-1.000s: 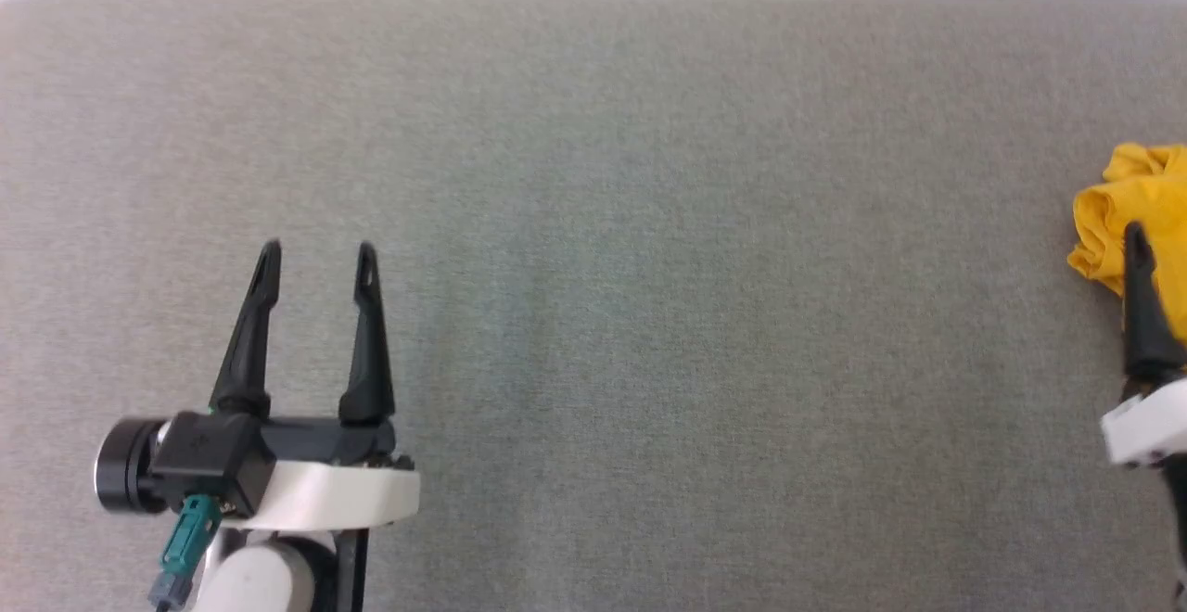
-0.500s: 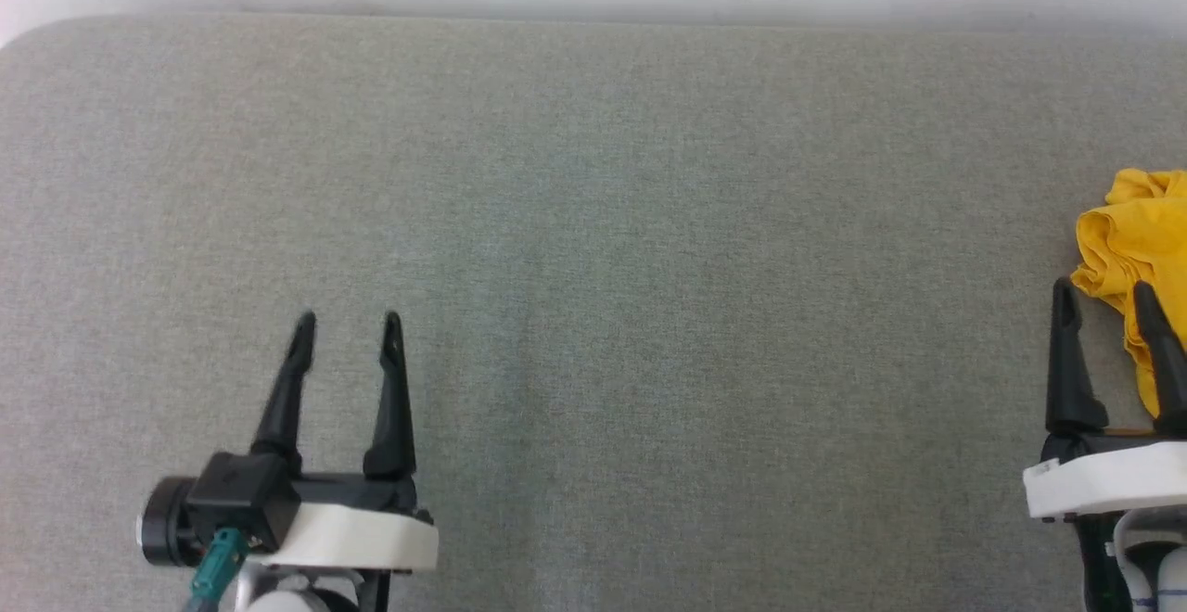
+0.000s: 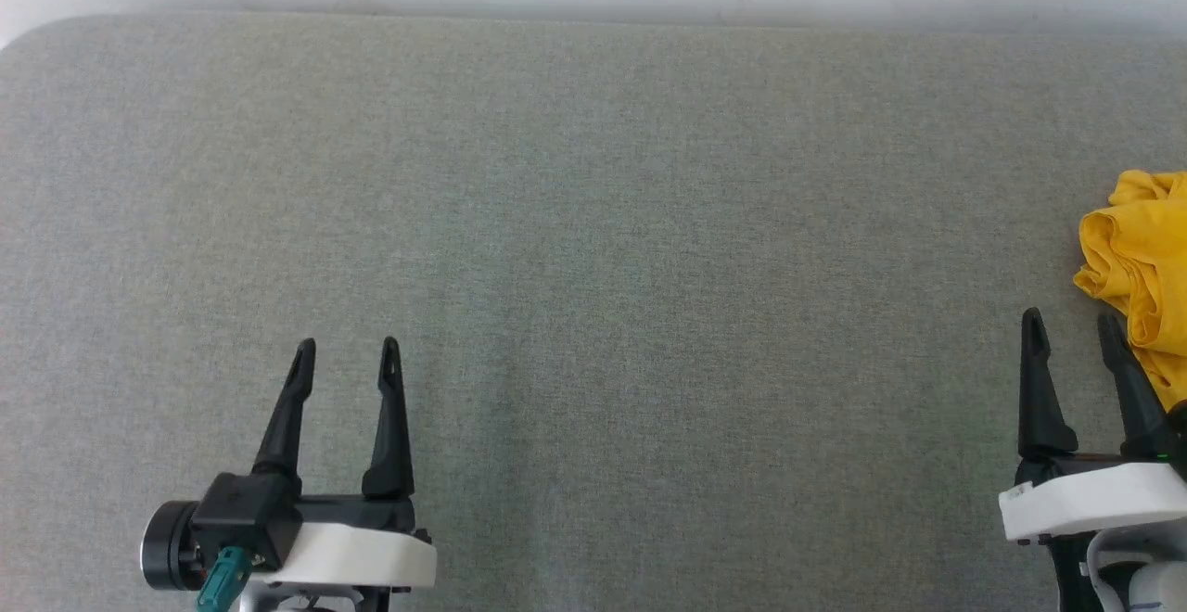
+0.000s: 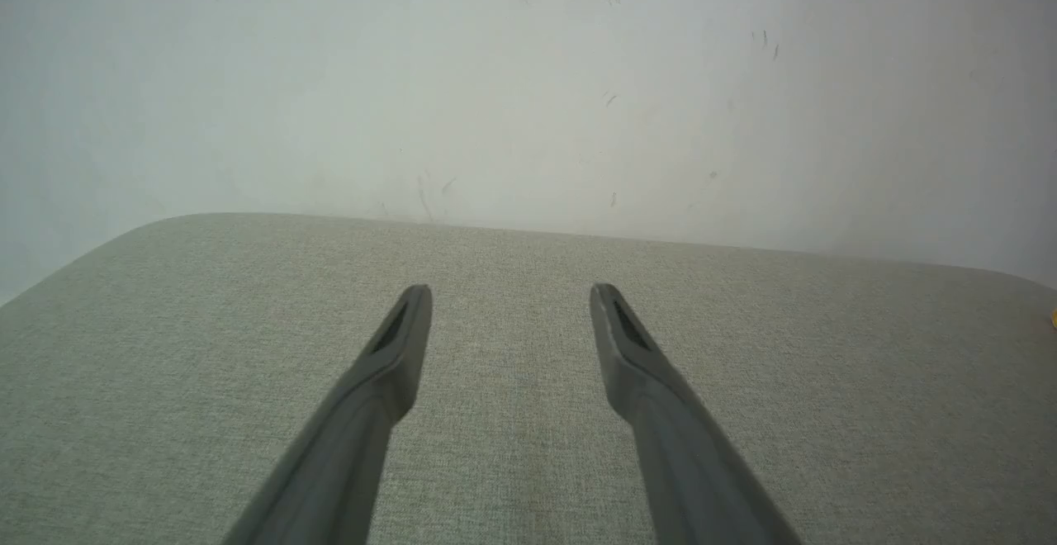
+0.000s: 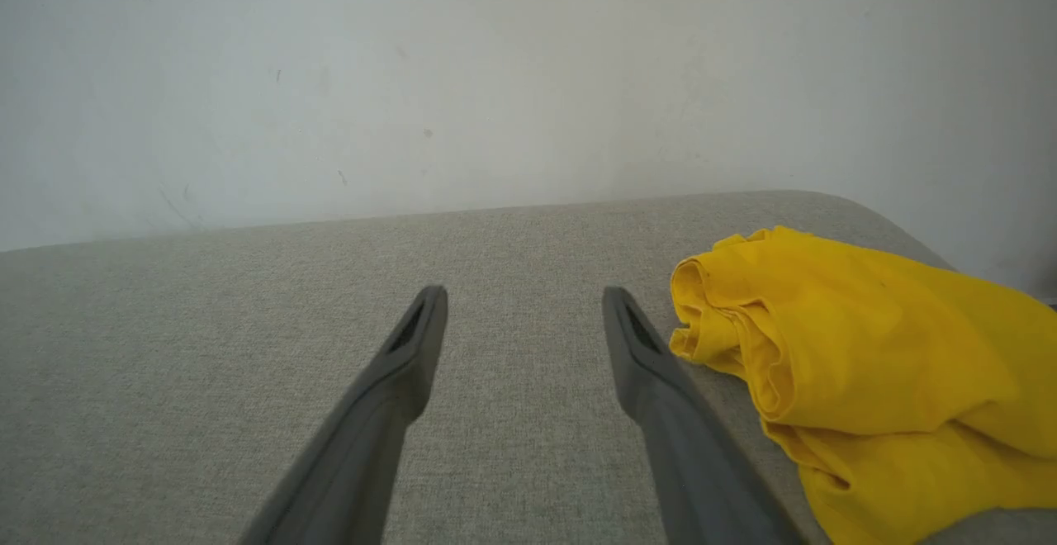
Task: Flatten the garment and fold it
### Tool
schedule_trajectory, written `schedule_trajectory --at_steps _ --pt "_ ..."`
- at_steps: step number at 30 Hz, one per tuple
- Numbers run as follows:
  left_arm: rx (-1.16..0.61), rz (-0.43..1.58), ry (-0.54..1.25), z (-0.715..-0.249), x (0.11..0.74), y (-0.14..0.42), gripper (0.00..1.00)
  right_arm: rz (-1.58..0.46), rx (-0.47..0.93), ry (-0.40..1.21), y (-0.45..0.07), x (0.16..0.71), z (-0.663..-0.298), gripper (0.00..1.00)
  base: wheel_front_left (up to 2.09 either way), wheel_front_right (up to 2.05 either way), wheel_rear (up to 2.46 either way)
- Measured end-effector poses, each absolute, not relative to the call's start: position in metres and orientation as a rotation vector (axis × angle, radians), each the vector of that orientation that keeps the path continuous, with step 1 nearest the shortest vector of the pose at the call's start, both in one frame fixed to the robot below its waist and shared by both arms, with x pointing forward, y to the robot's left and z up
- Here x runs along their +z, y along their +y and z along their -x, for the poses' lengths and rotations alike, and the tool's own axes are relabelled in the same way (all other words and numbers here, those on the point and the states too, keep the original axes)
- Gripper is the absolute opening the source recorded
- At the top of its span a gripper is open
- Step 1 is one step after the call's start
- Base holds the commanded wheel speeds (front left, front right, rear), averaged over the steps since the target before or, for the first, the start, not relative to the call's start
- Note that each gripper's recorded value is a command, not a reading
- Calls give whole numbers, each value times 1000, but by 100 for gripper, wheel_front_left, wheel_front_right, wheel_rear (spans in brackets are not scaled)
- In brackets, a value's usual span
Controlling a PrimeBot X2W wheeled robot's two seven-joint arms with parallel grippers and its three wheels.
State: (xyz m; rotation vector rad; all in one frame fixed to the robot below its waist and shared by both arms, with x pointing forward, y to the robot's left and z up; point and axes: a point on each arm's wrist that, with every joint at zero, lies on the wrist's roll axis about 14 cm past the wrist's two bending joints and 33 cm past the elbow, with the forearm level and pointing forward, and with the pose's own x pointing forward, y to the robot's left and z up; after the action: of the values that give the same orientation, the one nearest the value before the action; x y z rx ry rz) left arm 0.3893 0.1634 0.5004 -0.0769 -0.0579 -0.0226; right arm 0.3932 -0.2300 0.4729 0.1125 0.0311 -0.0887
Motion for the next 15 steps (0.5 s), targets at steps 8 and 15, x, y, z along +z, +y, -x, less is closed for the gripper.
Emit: schedule_trajectory --at_steps 8,15 --pt "-29 67 -70 -390 503 163 0 -112 -88 37 -230 471 -394 0 0 0 0" --pt "-28 65 -67 -389 505 164 0 -111 -83 36 -228 473 -393 0 0 0 0"
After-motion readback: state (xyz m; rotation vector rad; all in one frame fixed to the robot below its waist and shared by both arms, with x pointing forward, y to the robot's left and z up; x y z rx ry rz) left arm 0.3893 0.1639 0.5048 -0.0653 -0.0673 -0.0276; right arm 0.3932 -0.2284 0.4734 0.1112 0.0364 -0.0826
